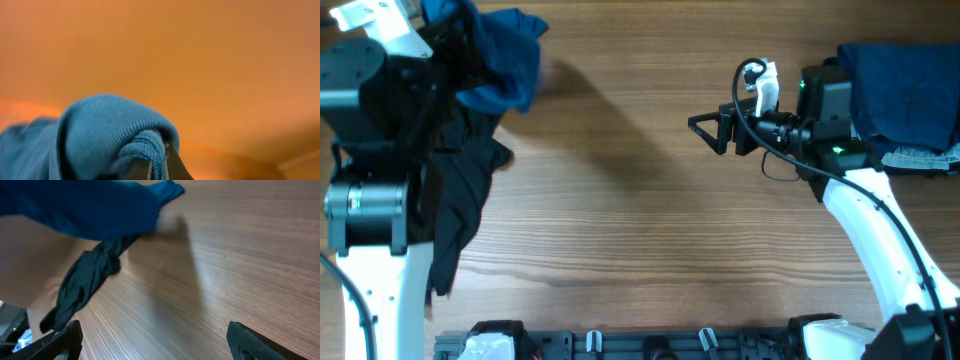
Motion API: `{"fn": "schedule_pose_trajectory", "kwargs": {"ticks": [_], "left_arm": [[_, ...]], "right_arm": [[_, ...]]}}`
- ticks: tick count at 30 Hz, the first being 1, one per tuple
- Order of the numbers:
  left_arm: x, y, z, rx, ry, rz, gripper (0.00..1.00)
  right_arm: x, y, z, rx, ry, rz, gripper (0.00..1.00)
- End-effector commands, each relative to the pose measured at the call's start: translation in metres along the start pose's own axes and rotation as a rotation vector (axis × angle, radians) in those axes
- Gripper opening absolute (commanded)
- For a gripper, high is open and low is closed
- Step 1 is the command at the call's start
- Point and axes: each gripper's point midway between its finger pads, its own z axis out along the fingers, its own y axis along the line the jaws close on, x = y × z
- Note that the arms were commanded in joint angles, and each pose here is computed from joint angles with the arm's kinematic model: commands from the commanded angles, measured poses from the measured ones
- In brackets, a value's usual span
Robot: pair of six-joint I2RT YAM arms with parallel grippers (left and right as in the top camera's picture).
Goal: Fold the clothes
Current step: 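Lift the blue shirt with the left gripper and pull it up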
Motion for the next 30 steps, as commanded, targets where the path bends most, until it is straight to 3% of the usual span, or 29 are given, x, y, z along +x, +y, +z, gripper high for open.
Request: {"fn": "schedule_pose_trajectory", "kwargs": {"ticks": [1, 16, 30], "left_arm": [[-0.03, -0.04, -0.021, 0.129, -0.112, -0.016, 0.04], [-0.123, -0.141, -0.082, 0.585, -0.518, -0.204, 0.04], [-0.174, -0.137, -0.12, 0.563, -0.772, -0.29, 0.04]], "right_arm": [[-0.014, 0.02, -0.01, -0.05, -0.036, -0.016, 0.93], [-0.033, 0.062, -0.033, -0.17, -0.105, -0.057, 0.95], [-0.024, 0.09, -0.032, -0.327, -0.054, -0.042, 0.96]]}}
